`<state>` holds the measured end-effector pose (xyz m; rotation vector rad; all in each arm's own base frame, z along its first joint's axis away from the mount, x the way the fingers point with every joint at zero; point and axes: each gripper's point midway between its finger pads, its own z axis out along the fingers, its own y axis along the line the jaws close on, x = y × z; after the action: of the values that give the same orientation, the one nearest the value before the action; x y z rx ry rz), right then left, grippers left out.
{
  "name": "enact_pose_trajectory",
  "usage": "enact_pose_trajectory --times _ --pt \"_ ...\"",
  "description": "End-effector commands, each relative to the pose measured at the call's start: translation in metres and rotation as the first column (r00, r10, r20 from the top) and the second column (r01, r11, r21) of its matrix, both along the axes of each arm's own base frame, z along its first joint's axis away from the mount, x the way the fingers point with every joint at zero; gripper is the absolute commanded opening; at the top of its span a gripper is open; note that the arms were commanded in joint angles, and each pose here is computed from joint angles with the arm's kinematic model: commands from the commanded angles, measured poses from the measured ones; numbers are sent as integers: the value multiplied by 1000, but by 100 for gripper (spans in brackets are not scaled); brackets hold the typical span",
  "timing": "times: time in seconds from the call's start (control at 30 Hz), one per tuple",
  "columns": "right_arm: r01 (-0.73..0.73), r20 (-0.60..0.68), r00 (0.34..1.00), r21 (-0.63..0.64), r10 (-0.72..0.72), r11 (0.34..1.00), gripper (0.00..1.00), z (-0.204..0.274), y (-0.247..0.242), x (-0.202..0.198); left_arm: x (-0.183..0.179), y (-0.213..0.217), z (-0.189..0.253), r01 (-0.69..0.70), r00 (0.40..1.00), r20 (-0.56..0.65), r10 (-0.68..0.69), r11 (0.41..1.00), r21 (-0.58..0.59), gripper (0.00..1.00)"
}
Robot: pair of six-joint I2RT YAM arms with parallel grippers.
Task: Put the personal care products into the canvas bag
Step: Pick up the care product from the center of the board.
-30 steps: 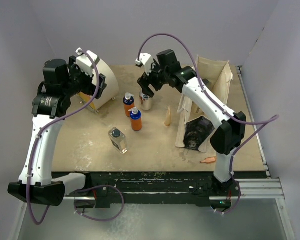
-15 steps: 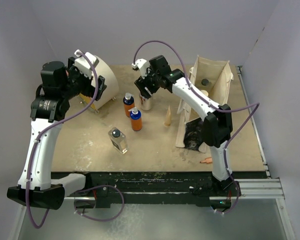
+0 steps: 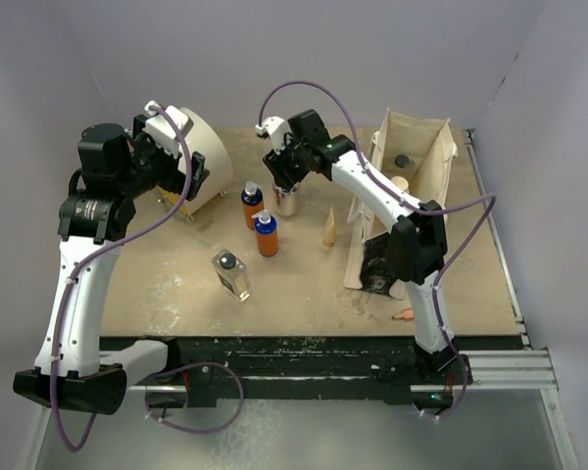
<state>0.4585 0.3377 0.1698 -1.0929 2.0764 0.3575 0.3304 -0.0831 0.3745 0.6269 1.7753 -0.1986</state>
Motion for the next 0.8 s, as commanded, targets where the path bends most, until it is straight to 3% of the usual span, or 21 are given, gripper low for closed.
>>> enact_pose_trajectory --times 0.0,0.33,0.77 --pt "-1 26 1000 36 0 999 56 19 7 2 -2 -1 17 17 998 67 -16 1000 -10 99" --pt "3 19 1000 25 -4 1000 48 14 7 3 -4 -1 15 20 998 66 -20 1000 -9 99" --pt "1 11 1000 17 -1 1000 49 9 8 5 -3 -2 14 24 997 67 -23 1000 -8 99"
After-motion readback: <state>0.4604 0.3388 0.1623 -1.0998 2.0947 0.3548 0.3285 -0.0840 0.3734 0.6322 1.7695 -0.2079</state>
